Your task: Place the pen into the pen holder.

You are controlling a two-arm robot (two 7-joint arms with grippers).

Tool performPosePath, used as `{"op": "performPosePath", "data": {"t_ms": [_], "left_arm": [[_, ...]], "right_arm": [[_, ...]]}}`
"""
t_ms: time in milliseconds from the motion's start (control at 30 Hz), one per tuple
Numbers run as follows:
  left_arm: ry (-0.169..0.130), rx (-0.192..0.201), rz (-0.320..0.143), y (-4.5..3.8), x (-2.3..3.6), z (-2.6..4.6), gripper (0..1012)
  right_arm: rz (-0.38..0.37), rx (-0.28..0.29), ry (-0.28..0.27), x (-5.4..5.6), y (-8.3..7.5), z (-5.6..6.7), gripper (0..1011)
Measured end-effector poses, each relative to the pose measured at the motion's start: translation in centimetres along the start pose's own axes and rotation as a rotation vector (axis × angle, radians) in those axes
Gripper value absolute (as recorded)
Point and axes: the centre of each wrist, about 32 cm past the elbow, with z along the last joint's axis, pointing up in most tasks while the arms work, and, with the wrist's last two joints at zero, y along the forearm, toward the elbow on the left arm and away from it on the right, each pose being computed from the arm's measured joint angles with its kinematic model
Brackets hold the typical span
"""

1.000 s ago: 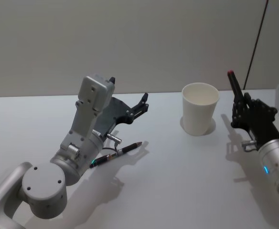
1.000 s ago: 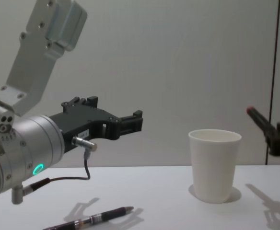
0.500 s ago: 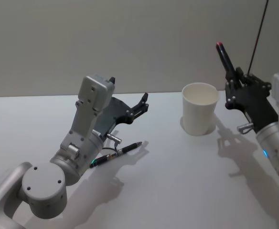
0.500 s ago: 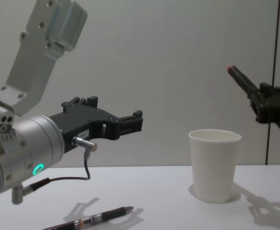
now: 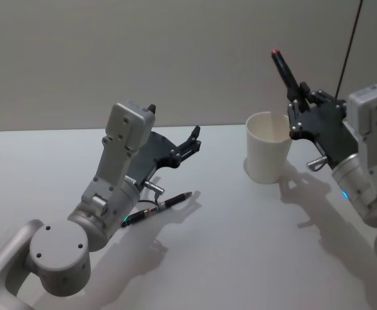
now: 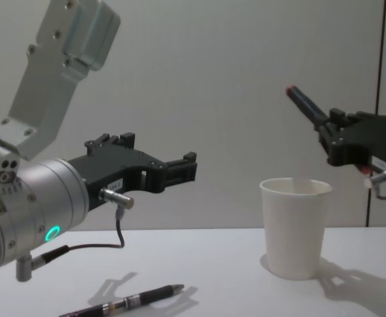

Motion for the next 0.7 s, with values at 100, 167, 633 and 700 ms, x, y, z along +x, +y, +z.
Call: {"op": "performPosePath", "data": {"t_ms": [100, 167, 633, 700], "left_arm": [[0.0, 0.0, 0.0, 0.0, 0.0, 0.0, 1001], [0.0, 0.0, 0.0, 0.0, 0.0, 0.0, 1001], [0.0, 0.0, 0.0, 0.0, 0.0, 0.0, 1001], [0.0, 0.0, 0.0, 0.0, 0.0, 0.0, 1001]], "right_arm": [[0.015, 0.007, -0.004, 0.0, 0.6, -0.3, 166], [0.024, 0.013, -0.007, -0.1, 1.1, -0.5, 166], [0.071, 0.049, -0.023, -0.4, 3.3, -1.5, 166], [0.078, 0.053, -0.027, -0.5, 3.6, -1.7, 166]]}}
